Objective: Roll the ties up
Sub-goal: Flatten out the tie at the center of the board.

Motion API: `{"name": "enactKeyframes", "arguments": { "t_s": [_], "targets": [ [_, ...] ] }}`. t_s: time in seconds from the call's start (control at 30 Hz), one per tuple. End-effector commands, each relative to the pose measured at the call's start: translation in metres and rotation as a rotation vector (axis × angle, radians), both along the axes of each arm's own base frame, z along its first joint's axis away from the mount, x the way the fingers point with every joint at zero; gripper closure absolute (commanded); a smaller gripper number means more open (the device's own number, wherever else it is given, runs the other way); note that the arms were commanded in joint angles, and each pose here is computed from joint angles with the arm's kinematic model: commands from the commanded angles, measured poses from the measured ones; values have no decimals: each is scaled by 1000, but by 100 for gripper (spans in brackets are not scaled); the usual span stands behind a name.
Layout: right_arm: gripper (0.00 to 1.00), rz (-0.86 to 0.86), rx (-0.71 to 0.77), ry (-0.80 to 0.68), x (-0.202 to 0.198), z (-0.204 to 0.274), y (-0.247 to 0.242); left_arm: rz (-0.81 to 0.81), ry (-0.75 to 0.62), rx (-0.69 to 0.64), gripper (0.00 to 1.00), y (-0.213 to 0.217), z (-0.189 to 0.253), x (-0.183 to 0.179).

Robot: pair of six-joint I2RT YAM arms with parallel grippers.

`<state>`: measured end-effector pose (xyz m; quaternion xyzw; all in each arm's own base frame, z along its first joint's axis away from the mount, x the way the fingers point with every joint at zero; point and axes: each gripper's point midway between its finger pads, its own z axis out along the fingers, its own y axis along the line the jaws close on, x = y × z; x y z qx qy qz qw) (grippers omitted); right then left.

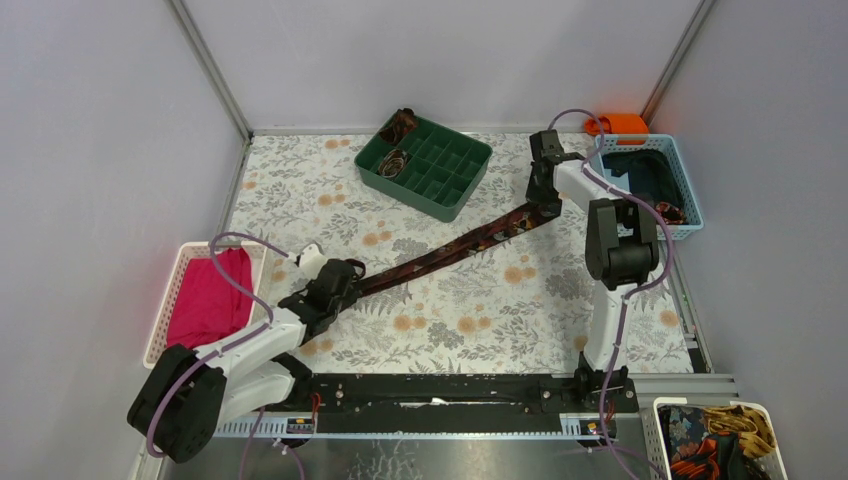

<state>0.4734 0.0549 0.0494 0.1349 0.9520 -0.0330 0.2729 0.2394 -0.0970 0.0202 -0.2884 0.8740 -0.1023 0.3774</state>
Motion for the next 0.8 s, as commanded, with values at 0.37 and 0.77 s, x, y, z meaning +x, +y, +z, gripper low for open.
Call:
{"name": "enactKeyframes", "arguments": {
  "t_s": [0.37, 0.77],
  "targets": [
    [43, -12, -54, 39, -10, -6, -12, 18, -33, 17, 100, 4, 11, 8],
    [40, 166, 6, -50, -42, 19, 62, 24, -111, 24, 100, 7, 58, 16]
  ]
}}
